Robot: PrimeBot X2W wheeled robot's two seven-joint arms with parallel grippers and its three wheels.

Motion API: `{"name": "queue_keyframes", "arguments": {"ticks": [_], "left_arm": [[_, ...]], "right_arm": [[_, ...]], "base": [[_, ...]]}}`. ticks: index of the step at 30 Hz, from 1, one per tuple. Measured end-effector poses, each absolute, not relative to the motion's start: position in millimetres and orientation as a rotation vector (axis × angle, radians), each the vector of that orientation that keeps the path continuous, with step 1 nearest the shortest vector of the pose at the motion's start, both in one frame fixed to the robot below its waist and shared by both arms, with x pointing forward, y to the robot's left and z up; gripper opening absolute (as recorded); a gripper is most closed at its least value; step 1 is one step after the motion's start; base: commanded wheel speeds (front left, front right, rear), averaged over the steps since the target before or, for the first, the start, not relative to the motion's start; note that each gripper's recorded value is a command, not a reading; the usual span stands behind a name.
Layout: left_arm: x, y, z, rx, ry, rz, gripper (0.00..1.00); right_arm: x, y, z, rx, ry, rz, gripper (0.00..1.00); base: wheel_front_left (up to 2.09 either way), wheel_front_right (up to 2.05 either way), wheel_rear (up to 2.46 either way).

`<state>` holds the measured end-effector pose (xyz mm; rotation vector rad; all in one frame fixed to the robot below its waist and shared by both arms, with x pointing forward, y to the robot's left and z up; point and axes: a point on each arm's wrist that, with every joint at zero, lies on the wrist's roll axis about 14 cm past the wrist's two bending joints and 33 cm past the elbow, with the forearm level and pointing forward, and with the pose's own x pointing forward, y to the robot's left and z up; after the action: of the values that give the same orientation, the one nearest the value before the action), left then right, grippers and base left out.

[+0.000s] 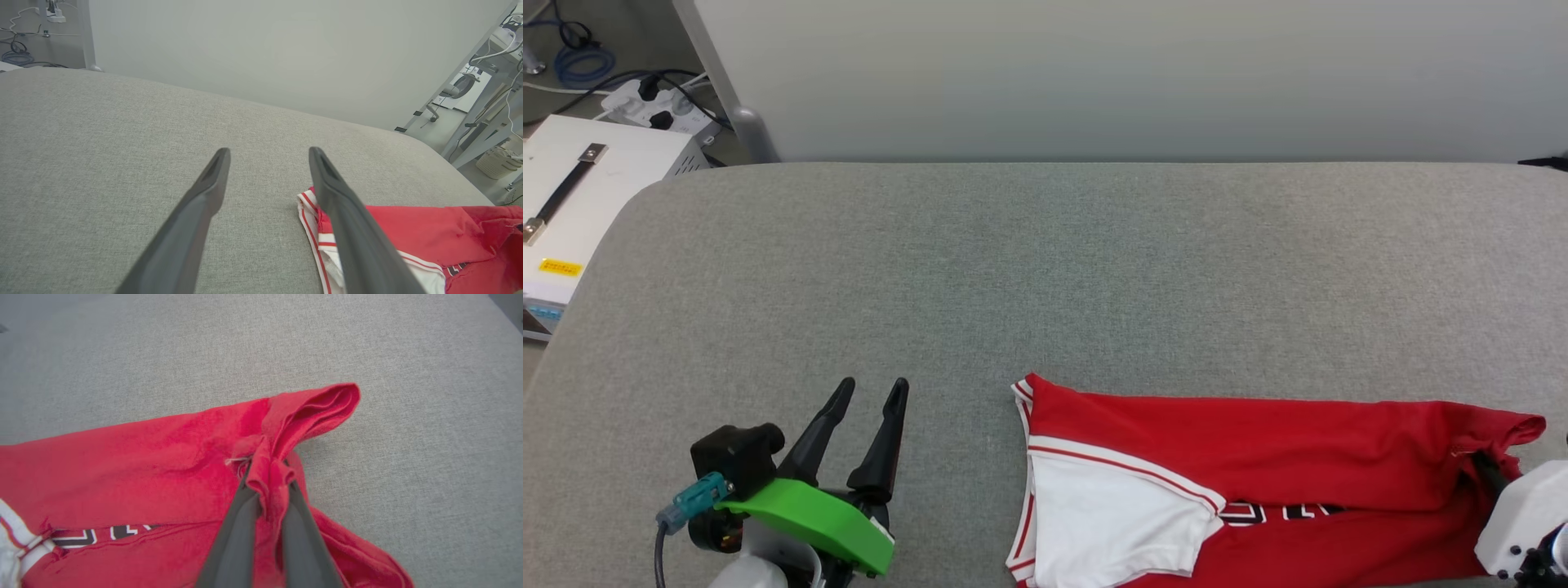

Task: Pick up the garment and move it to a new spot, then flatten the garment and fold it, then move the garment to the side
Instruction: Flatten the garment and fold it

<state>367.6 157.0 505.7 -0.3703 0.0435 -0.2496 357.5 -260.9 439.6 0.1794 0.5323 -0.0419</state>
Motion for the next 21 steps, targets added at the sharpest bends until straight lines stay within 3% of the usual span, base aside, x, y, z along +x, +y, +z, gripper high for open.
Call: {"name": "queue_keyframes", "arguments": {"ticks": [21], "left_arm": [[346, 191, 516, -0.337, -0.055, -0.132, 1.0]], "right_arm": [[353, -64, 475, 0.401, 0.554, 0.475, 0.0]], "base": [[0.0, 0.0, 0.0]]}}
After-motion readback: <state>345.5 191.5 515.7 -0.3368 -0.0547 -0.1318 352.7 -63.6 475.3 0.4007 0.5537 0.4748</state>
